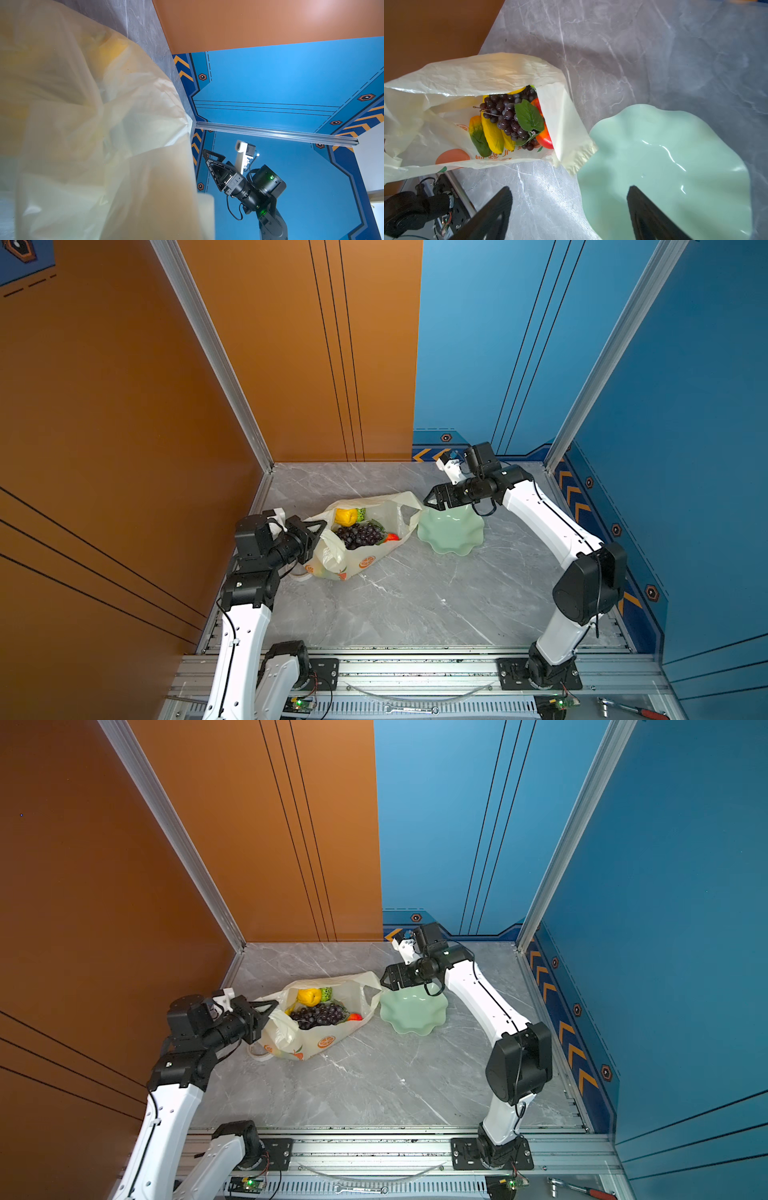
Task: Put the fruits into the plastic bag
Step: 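Open the right gripper and lift it out of the bag mouth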
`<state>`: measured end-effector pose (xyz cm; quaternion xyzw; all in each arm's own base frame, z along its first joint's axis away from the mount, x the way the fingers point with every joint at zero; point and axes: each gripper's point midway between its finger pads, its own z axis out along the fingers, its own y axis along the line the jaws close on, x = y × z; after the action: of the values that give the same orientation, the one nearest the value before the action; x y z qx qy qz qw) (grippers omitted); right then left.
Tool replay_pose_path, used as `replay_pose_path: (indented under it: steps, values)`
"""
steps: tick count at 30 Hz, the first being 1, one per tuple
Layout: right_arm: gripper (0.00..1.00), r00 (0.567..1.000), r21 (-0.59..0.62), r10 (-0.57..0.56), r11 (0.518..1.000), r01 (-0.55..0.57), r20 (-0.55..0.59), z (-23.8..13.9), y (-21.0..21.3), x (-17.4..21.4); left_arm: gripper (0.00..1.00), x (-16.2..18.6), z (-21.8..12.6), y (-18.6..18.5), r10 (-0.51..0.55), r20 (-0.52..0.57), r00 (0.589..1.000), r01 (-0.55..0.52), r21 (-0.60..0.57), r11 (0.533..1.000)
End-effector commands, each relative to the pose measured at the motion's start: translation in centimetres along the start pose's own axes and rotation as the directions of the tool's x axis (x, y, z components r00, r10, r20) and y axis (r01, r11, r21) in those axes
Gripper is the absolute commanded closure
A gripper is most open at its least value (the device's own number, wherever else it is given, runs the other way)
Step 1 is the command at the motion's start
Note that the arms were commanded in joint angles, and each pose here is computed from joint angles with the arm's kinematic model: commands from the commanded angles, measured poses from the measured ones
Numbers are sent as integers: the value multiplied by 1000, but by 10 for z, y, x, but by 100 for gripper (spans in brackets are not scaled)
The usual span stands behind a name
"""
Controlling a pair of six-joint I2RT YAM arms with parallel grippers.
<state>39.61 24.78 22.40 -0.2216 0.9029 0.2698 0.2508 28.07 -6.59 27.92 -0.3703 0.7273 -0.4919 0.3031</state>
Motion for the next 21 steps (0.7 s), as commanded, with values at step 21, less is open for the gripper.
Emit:
replay_pose_path:
  steps: [21]
  values:
    - [22,996,-61,-59,997,55,-64,99,9,-1,100,5,-7,11,-14,7,1000,14,-23,1000]
